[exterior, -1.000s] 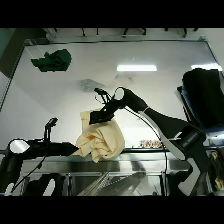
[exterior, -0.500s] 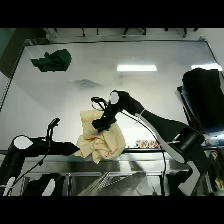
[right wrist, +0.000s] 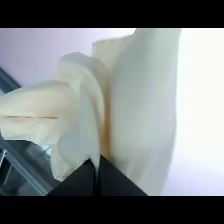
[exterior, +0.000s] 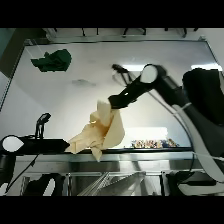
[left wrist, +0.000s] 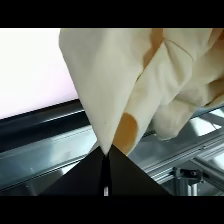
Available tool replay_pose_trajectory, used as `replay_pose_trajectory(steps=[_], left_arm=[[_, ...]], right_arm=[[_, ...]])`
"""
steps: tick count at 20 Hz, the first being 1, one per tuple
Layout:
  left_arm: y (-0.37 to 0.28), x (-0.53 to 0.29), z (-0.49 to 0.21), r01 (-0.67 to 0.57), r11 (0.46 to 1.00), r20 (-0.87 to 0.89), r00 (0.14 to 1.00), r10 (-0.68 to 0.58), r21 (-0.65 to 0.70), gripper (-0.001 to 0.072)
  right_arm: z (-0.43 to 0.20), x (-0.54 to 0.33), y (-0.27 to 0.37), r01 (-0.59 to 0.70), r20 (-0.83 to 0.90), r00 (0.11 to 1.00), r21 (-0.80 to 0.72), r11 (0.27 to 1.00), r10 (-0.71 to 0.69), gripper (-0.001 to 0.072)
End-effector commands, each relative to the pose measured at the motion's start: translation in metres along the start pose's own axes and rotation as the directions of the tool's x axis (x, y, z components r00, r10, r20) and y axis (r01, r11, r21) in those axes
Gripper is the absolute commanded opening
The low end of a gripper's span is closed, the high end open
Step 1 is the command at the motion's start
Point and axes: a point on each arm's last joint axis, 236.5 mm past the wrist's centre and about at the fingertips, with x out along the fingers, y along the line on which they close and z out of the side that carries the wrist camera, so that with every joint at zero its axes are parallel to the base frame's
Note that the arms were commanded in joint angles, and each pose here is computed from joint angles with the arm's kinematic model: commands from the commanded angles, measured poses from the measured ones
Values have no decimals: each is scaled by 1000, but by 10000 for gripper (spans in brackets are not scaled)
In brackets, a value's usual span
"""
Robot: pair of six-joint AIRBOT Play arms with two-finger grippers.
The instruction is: Fold the shirts.
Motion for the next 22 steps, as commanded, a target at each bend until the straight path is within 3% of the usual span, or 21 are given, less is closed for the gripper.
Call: replay_pose_trajectory(steps=[1, 6, 10, 14, 16, 18, 20, 22], left_arm=[[18, -34, 20, -162, 985, 14, 987, 162, 62, 14], [14, -91, 83, -252, 964, 108, 964, 243, 83, 14], [5, -181, 136, -379, 923, 345, 876, 337, 62, 14], [-39, -299, 171, -455, 890, 631, 701, 332, 37, 13], [-60, -353, 188, -491, 871, 728, 605, 321, 25, 13], [-72, -388, 220, -503, 864, 789, 538, 297, 18, 12], [-63, -376, 268, -480, 876, 777, 566, 275, 39, 12], [-47, -311, 311, -396, 909, 689, 696, 203, 131, 12]], right_arm=[[-9, -94, -57, 239, 138, 959, 73, 968, -247, 20], [-51, -196, -99, 307, 327, 855, 304, 902, -402, 21], [-87, -235, -95, 315, 403, 798, 354, 881, -448, 21], [-102, -228, -57, 216, 405, 853, 302, 929, -330, 21], [-100, -215, -32, 117, 401, 890, 259, 959, -217, 21], [-104, -200, -28, 97, 372, 908, 256, 962, -191, 21], [-108, -182, -35, 95, 347, 919, 265, 960, -187, 21], [-118, -158, -46, 96, 287, 941, 287, 953, -181, 21]])
